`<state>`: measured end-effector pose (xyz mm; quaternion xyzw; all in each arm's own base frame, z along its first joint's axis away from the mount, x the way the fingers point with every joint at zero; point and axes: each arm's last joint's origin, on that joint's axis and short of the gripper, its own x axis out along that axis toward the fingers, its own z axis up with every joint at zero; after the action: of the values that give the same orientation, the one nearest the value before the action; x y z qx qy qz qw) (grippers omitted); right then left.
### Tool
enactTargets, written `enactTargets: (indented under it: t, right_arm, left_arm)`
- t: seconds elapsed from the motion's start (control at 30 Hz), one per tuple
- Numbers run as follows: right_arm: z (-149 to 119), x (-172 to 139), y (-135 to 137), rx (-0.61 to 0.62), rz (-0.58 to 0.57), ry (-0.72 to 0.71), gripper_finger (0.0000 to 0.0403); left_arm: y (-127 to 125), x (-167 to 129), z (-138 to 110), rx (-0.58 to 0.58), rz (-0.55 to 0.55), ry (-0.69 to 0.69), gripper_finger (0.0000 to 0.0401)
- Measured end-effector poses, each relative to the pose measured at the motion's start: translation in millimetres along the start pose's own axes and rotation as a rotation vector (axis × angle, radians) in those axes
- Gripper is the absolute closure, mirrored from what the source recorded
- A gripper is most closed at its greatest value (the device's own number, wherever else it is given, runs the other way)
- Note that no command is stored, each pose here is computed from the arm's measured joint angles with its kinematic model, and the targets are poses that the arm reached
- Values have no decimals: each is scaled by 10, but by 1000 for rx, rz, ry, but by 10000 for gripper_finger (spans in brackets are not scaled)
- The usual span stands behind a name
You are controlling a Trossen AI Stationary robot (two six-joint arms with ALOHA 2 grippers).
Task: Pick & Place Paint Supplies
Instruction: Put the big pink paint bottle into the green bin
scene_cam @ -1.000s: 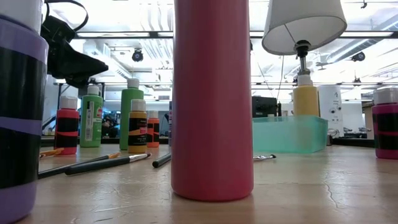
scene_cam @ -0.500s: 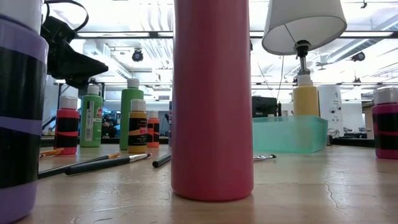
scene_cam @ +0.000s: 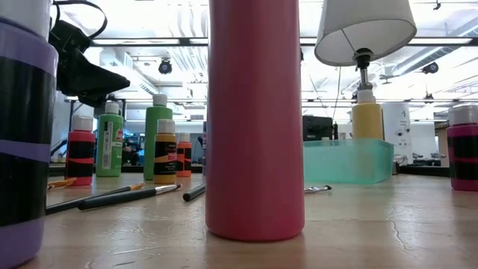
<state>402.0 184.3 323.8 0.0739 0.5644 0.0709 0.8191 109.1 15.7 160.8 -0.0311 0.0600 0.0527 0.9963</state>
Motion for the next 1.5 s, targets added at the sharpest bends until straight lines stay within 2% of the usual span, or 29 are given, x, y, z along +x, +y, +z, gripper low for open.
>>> enactTargets:
  t: [0.2, 0.77, 1.3, 1.5]
  right_arm:
    - [6, 8, 14, 14, 5, -12, 131]
    - [-50, 231, 105, -7, 23, -15, 168]
    - [-117, 454, 104, 30, 12, 0, 141]
    - [-117, 498, 104, 43, 17, -9, 165]
  left_arm:
    - [0, 0, -1, 0, 0, 0, 325]
    - [0, 0, -2, 0, 0, 1, 325]
    - [0, 0, -1, 0, 0, 1, 325]
    - [0, 0, 0, 0, 0, 0, 325]
